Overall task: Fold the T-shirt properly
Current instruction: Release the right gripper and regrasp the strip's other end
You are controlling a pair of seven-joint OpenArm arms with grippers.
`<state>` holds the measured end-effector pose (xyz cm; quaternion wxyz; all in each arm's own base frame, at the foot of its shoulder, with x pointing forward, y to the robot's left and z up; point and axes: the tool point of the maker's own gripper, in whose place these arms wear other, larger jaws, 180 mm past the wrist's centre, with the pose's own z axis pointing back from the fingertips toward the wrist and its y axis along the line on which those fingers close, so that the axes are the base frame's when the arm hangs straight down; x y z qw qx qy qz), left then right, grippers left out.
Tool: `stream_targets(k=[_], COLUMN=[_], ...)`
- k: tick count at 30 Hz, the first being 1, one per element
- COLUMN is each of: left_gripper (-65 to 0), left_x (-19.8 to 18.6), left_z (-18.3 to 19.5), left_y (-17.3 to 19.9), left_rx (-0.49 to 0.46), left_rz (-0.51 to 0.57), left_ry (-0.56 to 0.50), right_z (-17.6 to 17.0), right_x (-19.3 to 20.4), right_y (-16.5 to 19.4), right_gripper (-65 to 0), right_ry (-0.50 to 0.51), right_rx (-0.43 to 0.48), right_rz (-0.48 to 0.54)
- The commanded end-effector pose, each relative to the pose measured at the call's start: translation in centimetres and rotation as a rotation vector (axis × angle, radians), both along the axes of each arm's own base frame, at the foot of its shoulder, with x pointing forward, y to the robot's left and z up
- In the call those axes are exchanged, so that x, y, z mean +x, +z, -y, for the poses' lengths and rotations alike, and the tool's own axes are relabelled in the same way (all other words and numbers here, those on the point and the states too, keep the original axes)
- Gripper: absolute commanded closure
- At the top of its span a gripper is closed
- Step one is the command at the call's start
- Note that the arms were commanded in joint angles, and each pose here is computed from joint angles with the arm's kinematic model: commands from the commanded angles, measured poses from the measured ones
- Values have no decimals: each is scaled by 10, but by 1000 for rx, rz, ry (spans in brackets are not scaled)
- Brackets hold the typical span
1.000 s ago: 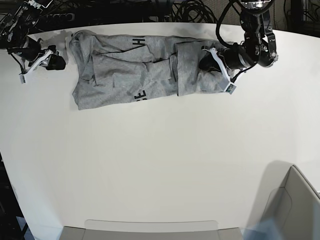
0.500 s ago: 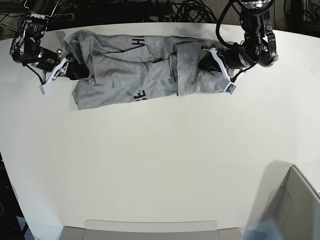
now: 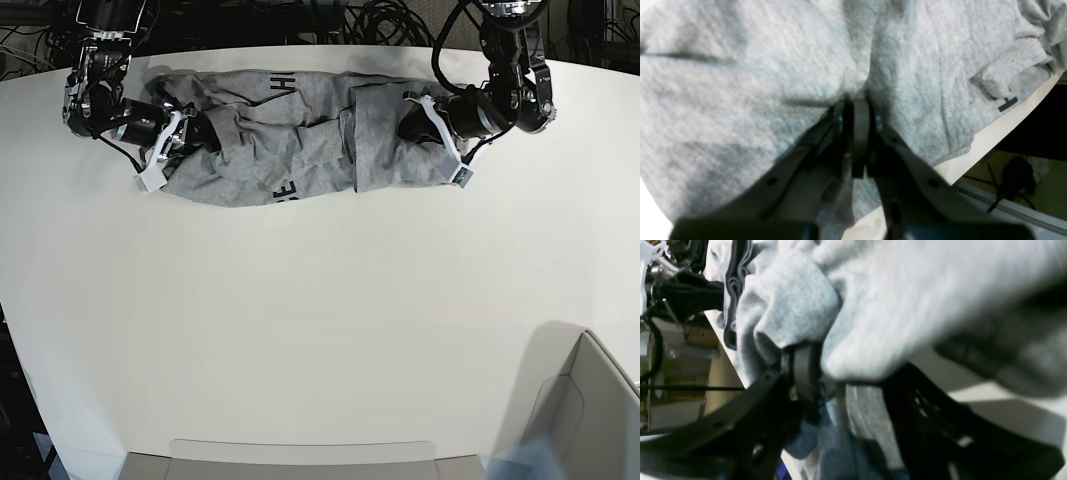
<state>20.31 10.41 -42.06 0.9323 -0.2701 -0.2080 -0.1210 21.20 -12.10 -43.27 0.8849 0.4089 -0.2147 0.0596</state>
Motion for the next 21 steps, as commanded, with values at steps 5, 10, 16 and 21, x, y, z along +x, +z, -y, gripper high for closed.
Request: stream_targets(k=[5,10,16,21], left_gripper=[-36,-36,-36,-36], left_x=[-4,-4,-4,-9], left_z=[-5,-5,-6,-6], left_y=[-2,-3,-2,-4], left_rx=[32,32,35,31], left_rz=[-18,-19,-18,-28], left_ry=[-11,-13,-11,-10], right_z=[-1,-1,19,72], right_x=[-41,-35,-6,34], right_y=[-31,-29,-7,41], right_gripper=[-215,-5,0,0], right_ry=[136,137,66,-118], right_rx=[-115,-117,-152,-232], right_rz=[-150,-137,-31,155])
